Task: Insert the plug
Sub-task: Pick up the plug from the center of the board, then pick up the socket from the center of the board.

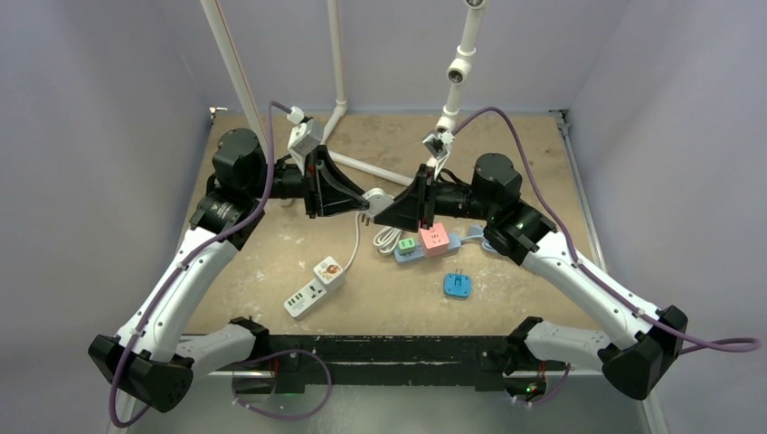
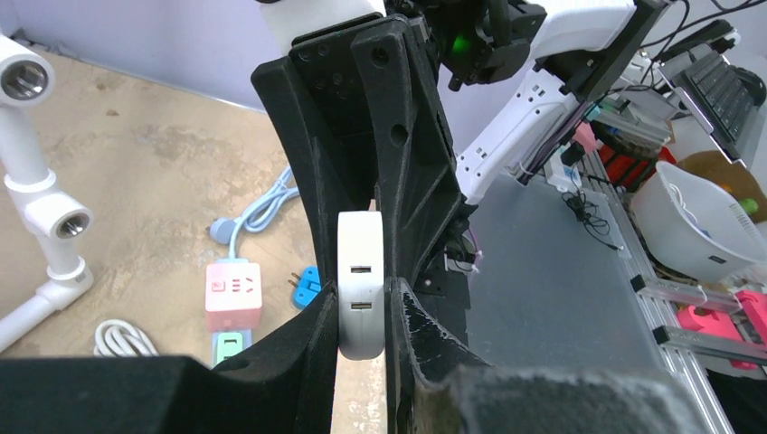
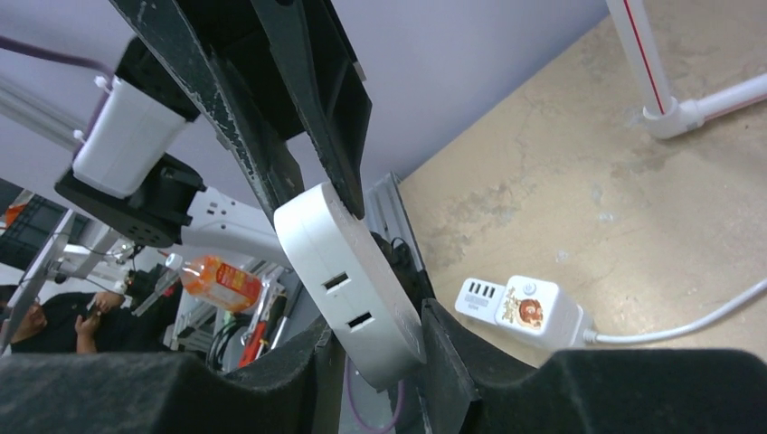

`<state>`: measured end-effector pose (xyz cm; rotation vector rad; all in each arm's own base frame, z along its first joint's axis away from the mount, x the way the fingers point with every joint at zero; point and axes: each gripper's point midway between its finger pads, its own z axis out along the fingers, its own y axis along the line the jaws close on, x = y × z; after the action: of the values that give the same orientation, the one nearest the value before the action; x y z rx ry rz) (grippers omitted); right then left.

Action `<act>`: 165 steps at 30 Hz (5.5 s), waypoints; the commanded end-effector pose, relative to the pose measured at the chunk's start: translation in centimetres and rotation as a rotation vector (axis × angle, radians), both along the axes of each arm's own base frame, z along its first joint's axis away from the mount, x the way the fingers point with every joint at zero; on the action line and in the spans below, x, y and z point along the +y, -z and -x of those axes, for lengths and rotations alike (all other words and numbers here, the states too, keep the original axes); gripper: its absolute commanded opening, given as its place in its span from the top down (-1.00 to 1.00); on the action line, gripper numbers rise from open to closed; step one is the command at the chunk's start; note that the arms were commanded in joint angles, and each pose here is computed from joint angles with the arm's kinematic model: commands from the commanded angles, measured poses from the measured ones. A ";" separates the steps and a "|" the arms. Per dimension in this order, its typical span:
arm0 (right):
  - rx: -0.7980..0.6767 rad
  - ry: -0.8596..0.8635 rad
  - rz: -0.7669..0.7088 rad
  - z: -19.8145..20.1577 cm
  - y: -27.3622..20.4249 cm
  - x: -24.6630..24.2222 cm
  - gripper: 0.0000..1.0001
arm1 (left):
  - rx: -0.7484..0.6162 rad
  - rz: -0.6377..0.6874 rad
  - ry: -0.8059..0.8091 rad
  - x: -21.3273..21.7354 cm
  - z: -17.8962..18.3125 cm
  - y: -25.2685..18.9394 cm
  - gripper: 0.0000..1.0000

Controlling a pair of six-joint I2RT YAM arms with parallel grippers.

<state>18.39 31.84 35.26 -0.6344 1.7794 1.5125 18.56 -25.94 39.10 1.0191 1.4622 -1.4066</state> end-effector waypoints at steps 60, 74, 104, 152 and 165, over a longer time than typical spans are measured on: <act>-0.372 -0.008 0.098 0.4 -5.6 0.4 1.00 | 0.004 -0.025 0.024 0.3 1.1 0.9 0.47; -0.391 -0.061 0.053 2.3 -6.1 -0.3 1.00 | -0.011 -0.016 0.114 0.4 2.5 0.5 1.00; -0.387 -0.104 0.047 3.4 -5.8 -0.6 1.00 | -0.045 -0.004 0.124 0.3 2.5 -1.4 0.41; -0.228 0.215 0.212 -3.1 3.5 -0.6 1.00 | -0.350 -0.277 -0.030 2.9 -0.1 3.7 -0.98; -0.454 0.369 0.075 -2.8 10.6 -2.4 1.00 | -0.617 -0.903 0.479 11.4 0.5 23.7 -0.98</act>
<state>19.97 28.91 19.90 -0.6352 1.7909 0.9781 19.22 -17.25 18.29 1.9115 1.6045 -0.6462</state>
